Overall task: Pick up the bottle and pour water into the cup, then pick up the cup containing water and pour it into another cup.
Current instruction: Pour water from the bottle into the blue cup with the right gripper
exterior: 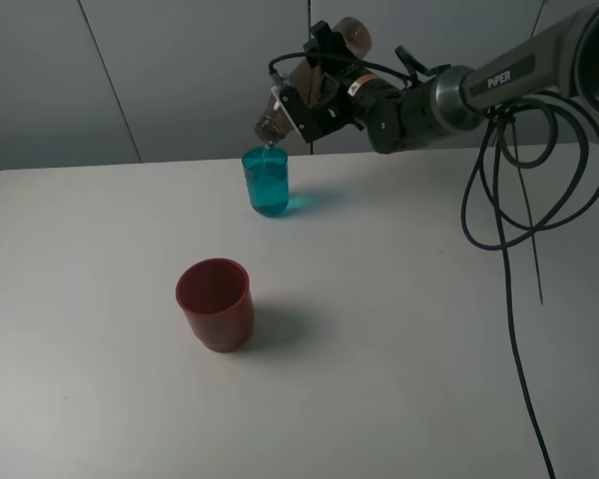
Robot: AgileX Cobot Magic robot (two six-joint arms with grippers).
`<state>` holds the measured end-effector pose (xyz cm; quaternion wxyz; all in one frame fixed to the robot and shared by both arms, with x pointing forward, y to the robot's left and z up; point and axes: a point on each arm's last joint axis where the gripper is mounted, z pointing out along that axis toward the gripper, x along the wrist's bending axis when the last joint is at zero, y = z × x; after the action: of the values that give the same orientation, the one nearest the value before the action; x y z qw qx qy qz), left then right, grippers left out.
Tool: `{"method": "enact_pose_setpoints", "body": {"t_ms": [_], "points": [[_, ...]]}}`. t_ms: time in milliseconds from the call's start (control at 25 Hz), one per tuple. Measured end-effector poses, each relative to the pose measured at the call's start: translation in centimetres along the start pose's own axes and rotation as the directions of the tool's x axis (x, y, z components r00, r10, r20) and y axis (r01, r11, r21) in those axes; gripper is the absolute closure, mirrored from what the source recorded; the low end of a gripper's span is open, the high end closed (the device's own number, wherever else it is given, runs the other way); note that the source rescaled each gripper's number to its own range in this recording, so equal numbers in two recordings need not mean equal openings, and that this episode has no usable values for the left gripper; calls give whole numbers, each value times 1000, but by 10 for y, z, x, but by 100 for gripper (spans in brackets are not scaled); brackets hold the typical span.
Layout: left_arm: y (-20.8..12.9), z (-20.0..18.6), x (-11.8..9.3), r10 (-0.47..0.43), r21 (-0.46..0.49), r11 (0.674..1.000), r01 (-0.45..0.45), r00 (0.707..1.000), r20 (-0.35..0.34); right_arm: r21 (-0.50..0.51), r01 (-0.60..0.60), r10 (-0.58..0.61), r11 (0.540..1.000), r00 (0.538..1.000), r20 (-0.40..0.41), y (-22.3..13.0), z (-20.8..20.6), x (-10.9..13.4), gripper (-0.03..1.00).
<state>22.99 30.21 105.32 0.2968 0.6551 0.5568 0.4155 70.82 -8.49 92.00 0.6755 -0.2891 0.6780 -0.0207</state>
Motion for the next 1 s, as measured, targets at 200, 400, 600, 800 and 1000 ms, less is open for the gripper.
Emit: {"method": "enact_pose_setpoints", "body": {"t_ms": [200, 400, 600, 800, 1000], "points": [[0, 0, 0, 0, 0, 1000, 0, 1000, 0, -4, 8, -8, 1000, 1000, 4, 0, 0, 0, 95], [0, 0, 0, 0, 0, 1000, 0, 1000, 0, -7, 12, -11, 1000, 1000, 6, 1, 0, 0, 95], [0, 0, 0, 0, 0, 1000, 0, 1000, 0, -5, -47, 47, 999, 999, 5, 0, 0, 0, 95], [0, 0, 0, 2, 0, 1000, -2, 1000, 0, 22, -204, 205, 979, 976, -78, 1, -1, 4, 95], [0, 0, 0, 4, 0, 1000, -4, 1000, 0, 10, -331, 322, 944, 911, -256, 8, -9, 8, 95]]}}
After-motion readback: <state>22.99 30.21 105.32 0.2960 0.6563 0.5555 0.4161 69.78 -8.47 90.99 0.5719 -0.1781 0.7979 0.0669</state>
